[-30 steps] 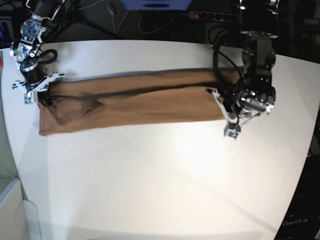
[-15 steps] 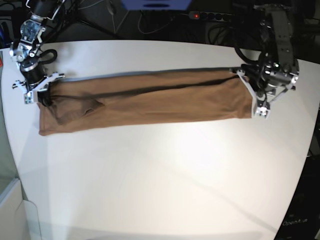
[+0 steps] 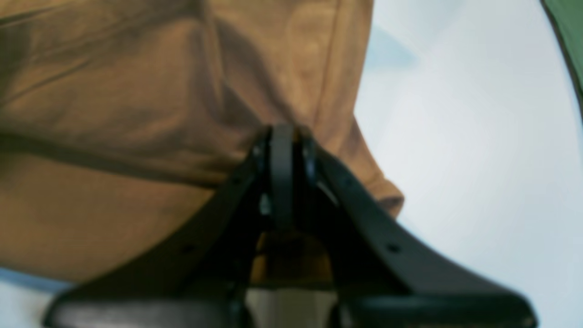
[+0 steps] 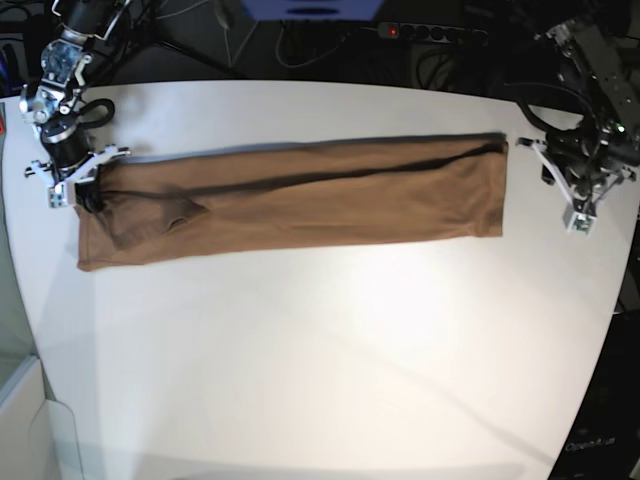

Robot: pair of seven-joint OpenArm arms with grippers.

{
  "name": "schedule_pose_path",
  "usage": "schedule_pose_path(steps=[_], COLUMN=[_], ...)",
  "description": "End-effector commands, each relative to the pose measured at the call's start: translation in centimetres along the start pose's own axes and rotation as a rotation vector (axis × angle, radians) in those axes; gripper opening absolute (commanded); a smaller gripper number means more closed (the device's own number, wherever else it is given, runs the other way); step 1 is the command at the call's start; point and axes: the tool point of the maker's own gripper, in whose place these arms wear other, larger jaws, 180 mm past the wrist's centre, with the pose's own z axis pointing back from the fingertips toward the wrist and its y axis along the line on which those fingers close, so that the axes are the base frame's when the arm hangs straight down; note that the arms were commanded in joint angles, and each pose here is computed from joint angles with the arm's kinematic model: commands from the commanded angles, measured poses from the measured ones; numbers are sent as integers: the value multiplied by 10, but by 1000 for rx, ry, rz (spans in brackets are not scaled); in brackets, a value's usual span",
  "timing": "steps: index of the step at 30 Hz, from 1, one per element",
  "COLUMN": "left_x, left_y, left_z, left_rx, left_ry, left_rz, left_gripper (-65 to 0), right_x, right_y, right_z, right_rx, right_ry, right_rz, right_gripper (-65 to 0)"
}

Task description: Fold the T-shirt properly

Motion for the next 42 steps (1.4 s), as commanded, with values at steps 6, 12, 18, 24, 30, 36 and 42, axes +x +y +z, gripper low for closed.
schedule_pose_path(steps=[6, 12, 18, 24, 30, 36, 42], left_x=[-16, -27, -5, 21, 7, 21, 27], left_y=[5, 2, 7, 31, 9, -19, -23], left_z=[-24, -29, -8, 9, -28, -33, -31], left_rx=[-53, -74, -129, -179, -320, -434, -465], left_ry=[59, 114, -10, -172, -90, -116, -144], left_rz=[81, 96, 160, 252, 352, 335, 347], left_gripper=[-315, -313, -313, -314, -314, -315, -315], right_x=[-14, -17, -17, -16, -16, -16, -16], right_y=[-1, 0, 0, 0, 0, 4, 4], right_z=[4, 5, 5, 5, 5, 3, 3], right_rx=[9, 10, 10, 11, 12, 24, 24], right_ry=[69, 75, 75, 74, 75, 77, 77], right_rz=[30, 30, 30, 30, 29, 36, 36], right_gripper=[-622, -622, -622, -622, -622, -622, -622])
